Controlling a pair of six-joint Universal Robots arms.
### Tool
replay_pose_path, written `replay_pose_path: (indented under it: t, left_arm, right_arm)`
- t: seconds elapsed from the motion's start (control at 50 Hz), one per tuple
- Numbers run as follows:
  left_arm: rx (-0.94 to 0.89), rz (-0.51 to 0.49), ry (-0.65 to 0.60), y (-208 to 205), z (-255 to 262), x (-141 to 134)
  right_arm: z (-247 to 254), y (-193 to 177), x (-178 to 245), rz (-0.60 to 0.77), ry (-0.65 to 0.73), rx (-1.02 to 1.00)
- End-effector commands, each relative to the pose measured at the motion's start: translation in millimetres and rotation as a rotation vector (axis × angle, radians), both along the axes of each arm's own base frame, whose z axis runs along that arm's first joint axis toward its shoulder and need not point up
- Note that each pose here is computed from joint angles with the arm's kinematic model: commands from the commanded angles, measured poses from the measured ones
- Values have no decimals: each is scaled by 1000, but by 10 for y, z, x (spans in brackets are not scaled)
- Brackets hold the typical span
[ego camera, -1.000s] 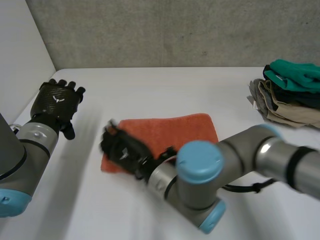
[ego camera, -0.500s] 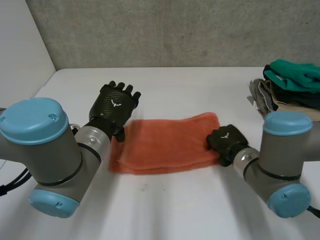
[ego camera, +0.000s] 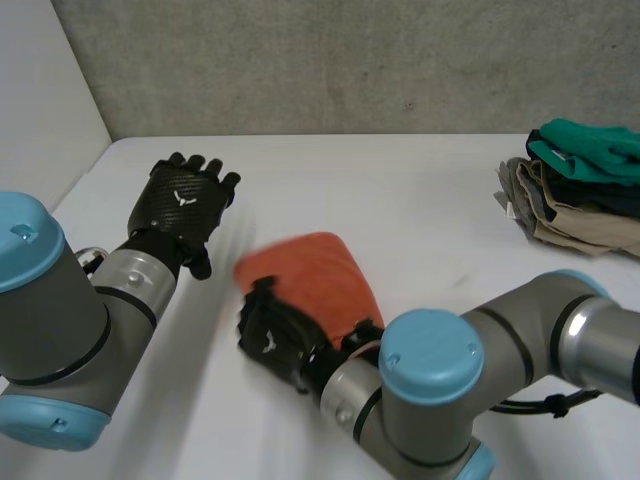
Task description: Fold the laundry.
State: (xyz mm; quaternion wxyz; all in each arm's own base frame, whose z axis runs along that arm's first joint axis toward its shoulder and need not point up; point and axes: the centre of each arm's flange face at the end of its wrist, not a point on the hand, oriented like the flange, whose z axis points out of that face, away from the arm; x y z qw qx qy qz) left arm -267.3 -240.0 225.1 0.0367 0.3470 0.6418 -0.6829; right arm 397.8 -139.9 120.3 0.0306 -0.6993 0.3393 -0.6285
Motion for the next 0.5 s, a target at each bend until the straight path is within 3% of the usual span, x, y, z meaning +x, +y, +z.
replay_pose_path:
  t: [0.02, 0.14, 0.22, 0.32, 0.5]
  left_arm:
    - [23, -3, 46, 10, -14, -15]
    - [9, -18, 151, -27, 160, -113]
    - [24, -48, 272, 59, 301, -341]
    - [106, -14, 304, 174, 216, -531]
    - [346, 46, 217, 423, -422, -671]
  right_arm:
    - [164, -139, -135, -69, -86, 126]
    - [780, -658, -518, -279, -449, 489]
    - [857, -806, -653, -373, -569, 745]
    - [920, -1019, -771, -491, -567, 880]
    - [598, -1257, -604, -567, -441, 1005]
